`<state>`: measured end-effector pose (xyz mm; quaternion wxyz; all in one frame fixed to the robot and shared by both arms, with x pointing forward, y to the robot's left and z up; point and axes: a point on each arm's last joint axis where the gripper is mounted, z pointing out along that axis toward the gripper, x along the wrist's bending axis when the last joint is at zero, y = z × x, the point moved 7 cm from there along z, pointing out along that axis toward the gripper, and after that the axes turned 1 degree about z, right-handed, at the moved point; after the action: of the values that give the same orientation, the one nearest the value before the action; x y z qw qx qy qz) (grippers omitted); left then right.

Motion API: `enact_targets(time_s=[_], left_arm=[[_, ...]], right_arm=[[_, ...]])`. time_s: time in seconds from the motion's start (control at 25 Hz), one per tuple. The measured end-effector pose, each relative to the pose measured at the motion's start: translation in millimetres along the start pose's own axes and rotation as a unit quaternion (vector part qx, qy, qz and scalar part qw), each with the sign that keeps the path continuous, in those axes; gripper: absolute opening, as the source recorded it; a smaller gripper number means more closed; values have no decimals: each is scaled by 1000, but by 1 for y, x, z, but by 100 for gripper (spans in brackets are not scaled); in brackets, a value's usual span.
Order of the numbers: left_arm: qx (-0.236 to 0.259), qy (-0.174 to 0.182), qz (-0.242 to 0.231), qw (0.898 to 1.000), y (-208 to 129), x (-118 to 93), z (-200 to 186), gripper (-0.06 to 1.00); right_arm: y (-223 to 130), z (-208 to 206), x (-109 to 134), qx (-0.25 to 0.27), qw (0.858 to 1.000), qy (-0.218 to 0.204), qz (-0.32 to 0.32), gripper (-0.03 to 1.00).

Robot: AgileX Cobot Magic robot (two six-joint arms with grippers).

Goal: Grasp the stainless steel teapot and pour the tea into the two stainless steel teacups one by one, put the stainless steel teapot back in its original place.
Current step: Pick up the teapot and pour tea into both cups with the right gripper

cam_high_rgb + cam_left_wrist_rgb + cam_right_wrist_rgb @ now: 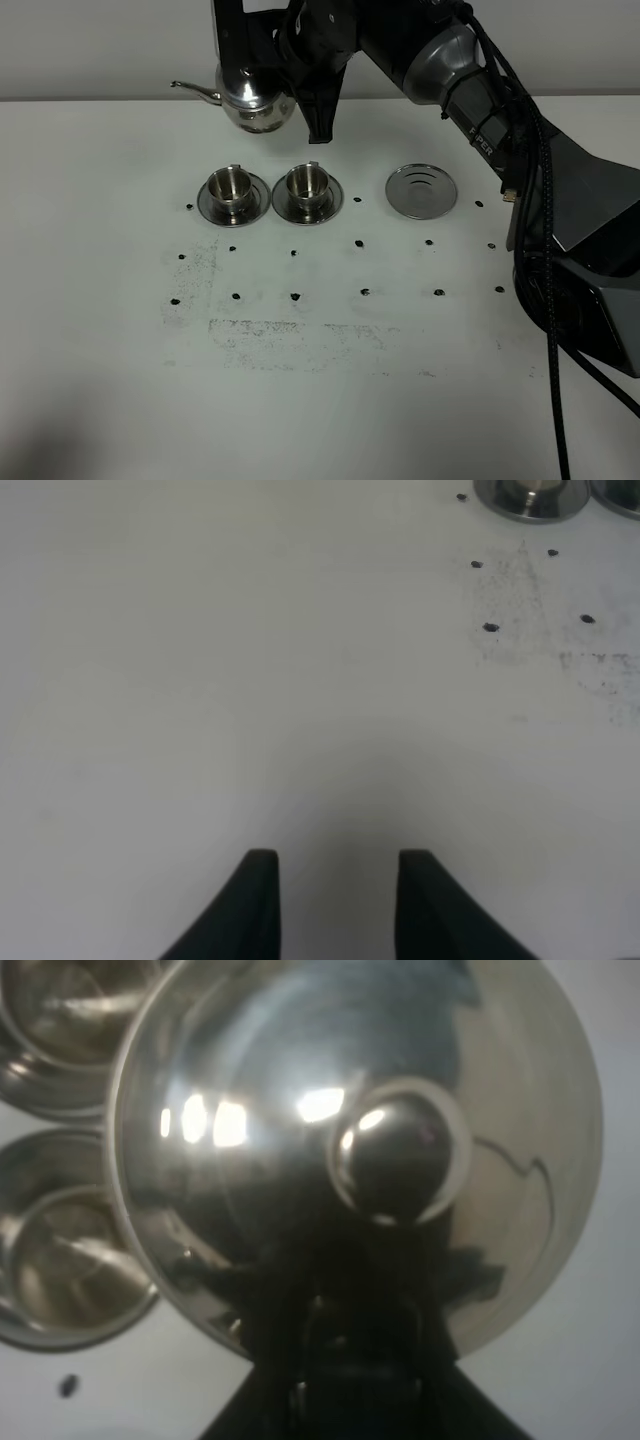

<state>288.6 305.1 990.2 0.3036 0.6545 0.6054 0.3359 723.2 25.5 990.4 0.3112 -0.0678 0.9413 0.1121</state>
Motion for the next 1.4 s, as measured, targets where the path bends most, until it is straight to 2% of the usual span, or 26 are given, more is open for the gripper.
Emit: enact_targets(time_s=[0.28, 0.52, 0.76, 1.04, 1.4], left_arm=[[0, 0, 0, 1000, 0, 0, 0, 28], [0, 0, 0, 1000, 0, 0, 0, 28], [0, 0, 0, 1000, 0, 0, 0, 28], [0, 0, 0, 1000, 0, 0, 0, 28], [0, 0, 0, 1000, 0, 0, 0, 28]], right_arm=[[-14, 6, -7, 7, 999, -7, -49, 22], [-23, 23, -3, 16, 993, 0, -118, 22], [-22, 26, -8, 12, 989, -17, -145, 22], [-21, 26, -10, 12, 973, -24, -228, 22], [-25, 26, -15, 28, 963, -34, -265, 22]])
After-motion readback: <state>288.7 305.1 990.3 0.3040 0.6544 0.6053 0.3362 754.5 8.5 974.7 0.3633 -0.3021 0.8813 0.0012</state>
